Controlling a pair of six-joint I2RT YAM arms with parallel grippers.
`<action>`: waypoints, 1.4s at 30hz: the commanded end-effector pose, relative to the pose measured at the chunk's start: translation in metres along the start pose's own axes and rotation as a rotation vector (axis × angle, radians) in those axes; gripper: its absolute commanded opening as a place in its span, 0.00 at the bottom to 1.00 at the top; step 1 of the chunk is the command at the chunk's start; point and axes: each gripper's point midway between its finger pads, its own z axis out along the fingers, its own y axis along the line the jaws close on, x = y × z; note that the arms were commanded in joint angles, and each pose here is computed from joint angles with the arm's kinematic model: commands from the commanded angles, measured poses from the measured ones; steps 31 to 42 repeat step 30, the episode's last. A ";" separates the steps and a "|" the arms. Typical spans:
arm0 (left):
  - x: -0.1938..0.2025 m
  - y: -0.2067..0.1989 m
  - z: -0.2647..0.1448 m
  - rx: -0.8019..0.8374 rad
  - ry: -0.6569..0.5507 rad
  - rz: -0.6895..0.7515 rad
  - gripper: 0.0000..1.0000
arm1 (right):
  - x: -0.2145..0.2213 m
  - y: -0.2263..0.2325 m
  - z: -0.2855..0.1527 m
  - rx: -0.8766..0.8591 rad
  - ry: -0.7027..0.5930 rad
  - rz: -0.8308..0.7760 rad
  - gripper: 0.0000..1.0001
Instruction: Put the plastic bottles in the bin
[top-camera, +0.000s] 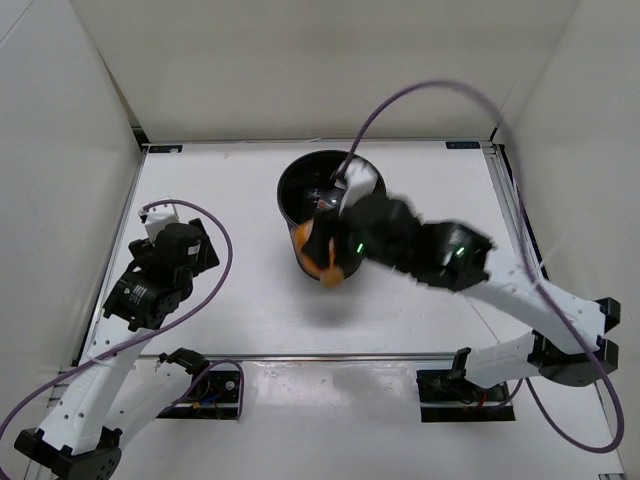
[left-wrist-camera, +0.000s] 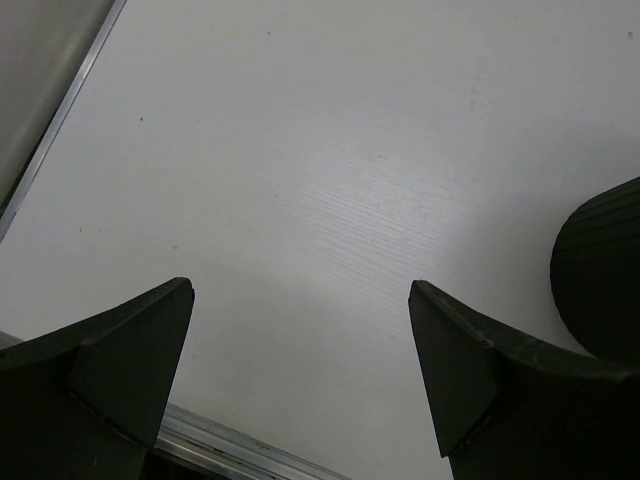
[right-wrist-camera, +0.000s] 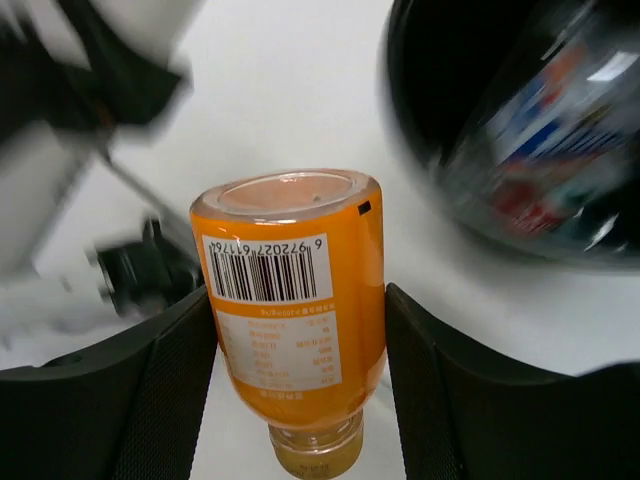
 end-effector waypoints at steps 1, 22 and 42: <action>0.006 0.008 0.000 -0.044 0.008 -0.056 1.00 | -0.075 -0.040 -0.024 0.067 -0.096 -0.009 0.33; 0.007 -0.006 0.001 -0.021 0.056 -0.120 1.00 | -0.100 -0.160 -0.071 0.202 -0.149 0.318 1.00; 0.023 -0.017 0.013 -0.025 0.113 -0.156 1.00 | -0.051 -0.206 -0.098 0.317 -0.090 0.365 1.00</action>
